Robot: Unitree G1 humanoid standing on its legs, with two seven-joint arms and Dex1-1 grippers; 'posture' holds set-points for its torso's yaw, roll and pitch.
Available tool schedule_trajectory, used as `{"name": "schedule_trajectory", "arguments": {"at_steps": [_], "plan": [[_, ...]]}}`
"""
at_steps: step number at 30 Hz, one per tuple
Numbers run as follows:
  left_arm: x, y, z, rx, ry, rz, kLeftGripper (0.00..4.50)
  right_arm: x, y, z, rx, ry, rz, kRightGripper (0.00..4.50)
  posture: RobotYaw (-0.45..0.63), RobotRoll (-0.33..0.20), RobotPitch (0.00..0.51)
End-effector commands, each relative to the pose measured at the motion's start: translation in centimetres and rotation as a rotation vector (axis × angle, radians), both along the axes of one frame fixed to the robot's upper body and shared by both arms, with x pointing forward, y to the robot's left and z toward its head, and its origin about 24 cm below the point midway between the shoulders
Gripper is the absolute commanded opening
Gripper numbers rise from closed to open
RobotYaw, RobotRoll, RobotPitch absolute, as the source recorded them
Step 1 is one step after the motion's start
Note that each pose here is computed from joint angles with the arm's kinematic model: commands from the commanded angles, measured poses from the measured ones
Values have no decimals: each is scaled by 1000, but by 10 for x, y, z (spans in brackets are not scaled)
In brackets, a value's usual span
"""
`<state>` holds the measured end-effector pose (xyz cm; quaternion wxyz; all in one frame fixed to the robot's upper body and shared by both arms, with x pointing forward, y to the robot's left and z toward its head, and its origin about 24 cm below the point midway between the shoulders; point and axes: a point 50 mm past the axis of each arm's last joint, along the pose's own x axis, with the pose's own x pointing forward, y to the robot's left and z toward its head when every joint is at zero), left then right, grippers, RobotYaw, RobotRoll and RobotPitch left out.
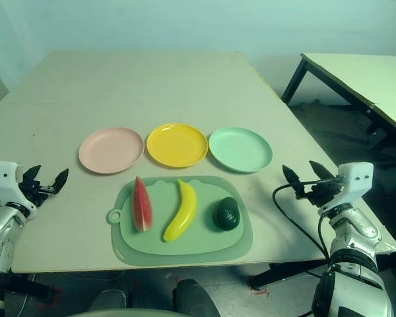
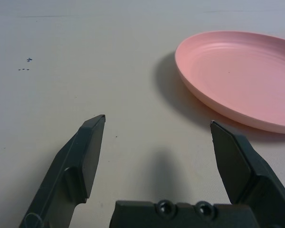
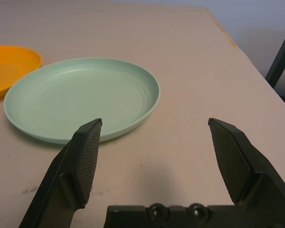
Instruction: Place the fruits into color-matched plates.
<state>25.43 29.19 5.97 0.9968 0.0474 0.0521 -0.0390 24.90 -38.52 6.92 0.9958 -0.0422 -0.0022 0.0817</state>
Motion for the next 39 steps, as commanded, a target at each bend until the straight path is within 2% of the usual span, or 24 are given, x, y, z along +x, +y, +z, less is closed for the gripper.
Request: {"name": "schedule_trajectory", "arguments": {"at_steps": [1, 9, 18, 24, 28, 32, 35, 39], "plan": [[0, 2, -2, -13, 9, 5, 4477, -4, -1, -4, -3, 8, -8, 4500, -73, 0, 17], [0, 6, 2, -13, -7, 2, 4477, -4, 4, -8, -2, 7, 3, 4500, -80, 0, 20], [-10, 25, 5, -6, -14, 59, 4477, -4, 5, -9, -6, 19, 25, 4500, -52, 0, 25], [-15, 25, 12, -25, -41, -17, 4477, 0, 15, -14, 7, 14, 63, 4500, -54, 0, 41], [-17, 13, 25, -45, -41, -289, 4477, 1, 20, -17, 10, 20, 90, 4500, -52, 0, 51], [-23, 2, 45, -64, 9, -654, 4477, -3, 19, -18, 7, 26, 102, 4500, -72, 0, 43], [-28, -3, 53, 38, 98, -944, 4477, -8, 16, -17, 2, 26, 105, 4500, -95, 0, 24], [-30, -11, 58, 83, 161, -1174, 4477, -14, 11, -12, -11, 11, 98, 4500, -110, 0, 15]]}}
